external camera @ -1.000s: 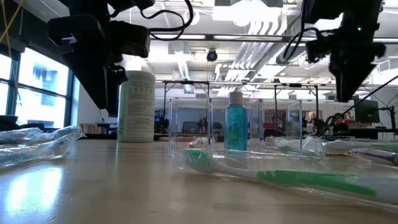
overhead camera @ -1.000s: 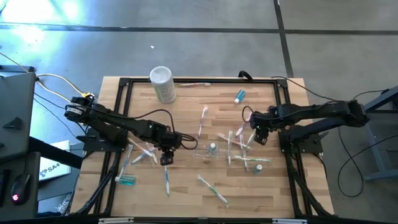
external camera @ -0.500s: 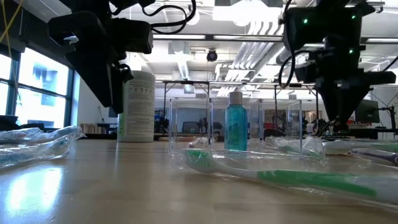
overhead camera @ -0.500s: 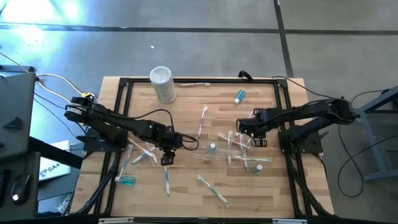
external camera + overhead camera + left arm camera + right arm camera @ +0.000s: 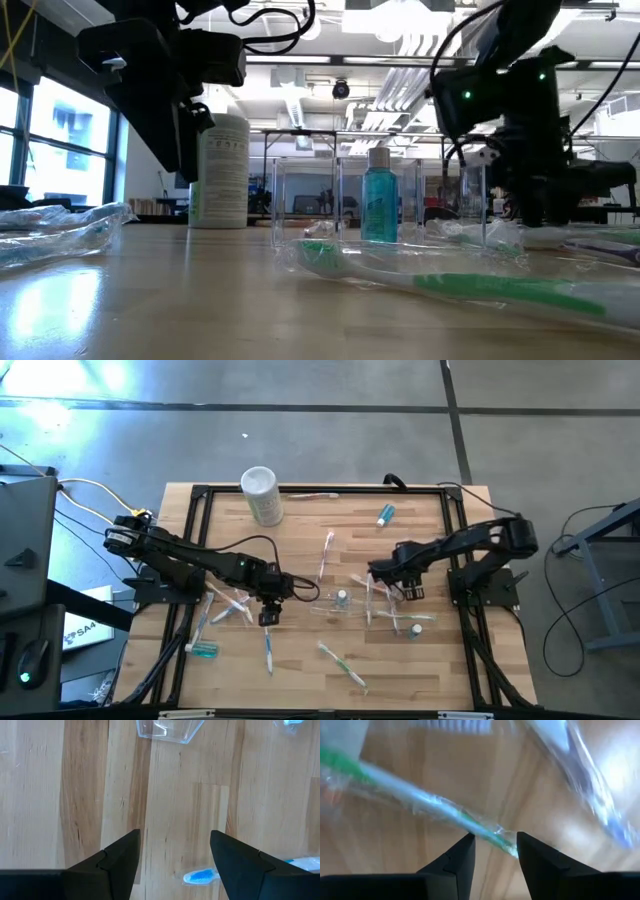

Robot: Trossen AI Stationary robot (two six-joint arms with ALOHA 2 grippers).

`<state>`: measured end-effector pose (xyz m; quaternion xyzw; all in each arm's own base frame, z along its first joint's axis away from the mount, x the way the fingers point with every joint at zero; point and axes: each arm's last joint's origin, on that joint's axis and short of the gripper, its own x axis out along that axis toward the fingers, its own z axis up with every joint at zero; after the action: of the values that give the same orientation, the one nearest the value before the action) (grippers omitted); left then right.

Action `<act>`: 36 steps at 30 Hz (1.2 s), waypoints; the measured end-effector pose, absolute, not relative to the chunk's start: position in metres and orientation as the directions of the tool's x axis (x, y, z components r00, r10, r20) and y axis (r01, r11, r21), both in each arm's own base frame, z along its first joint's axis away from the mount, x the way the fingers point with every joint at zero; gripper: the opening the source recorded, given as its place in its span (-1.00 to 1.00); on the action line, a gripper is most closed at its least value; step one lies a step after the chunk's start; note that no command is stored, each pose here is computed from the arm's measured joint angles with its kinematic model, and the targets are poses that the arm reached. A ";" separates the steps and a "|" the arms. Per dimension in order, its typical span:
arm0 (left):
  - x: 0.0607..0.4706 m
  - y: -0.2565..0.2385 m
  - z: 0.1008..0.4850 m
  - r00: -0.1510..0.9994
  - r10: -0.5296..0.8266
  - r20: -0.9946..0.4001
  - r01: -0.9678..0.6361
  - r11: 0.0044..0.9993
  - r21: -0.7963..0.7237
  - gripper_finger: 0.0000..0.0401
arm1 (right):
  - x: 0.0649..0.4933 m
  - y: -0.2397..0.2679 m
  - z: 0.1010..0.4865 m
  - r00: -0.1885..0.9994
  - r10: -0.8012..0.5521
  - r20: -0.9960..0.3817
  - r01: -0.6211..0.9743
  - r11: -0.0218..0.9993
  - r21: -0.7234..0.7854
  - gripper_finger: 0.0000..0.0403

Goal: Pick & Place toothbrushing station
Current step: Put the green toothbrush into the left section of the transparent organizer

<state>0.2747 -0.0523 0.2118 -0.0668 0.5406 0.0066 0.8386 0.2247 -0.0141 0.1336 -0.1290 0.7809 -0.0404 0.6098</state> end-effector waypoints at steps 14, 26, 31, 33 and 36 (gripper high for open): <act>0.276 -0.053 0.212 0.426 -0.064 -0.902 -0.082 0.991 -0.108 0.17 | 0.221 -0.015 0.119 -0.344 -0.257 -0.903 -0.178 0.962 -0.206 -0.87; 0.278 -0.053 0.213 0.446 -0.067 -0.892 -0.080 0.990 -0.115 0.17 | 0.198 -0.015 0.153 -0.403 -0.425 -0.811 -0.081 0.899 -0.430 -0.95; 0.277 -0.053 0.213 0.438 -0.066 -0.896 -0.081 0.990 -0.112 0.17 | 0.190 -0.010 0.176 -0.343 -0.505 -0.792 -0.052 0.852 -0.521 -0.95; 0.276 -0.053 0.213 0.433 -0.064 -0.899 -0.082 0.991 -0.110 0.17 | 0.187 -0.007 0.187 -0.307 -0.529 -0.791 -0.019 0.834 -0.551 -0.95; 0.276 -0.052 0.212 0.426 -0.060 -0.903 -0.084 0.991 -0.105 0.17 | 0.186 -0.001 0.204 -0.245 -0.569 -0.785 0.015 0.808 -0.589 -0.95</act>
<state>0.2757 -0.0524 0.2123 -0.0670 0.5356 0.0071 0.8418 0.1856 -0.0012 0.2042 -0.1850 0.7486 -0.2489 0.5861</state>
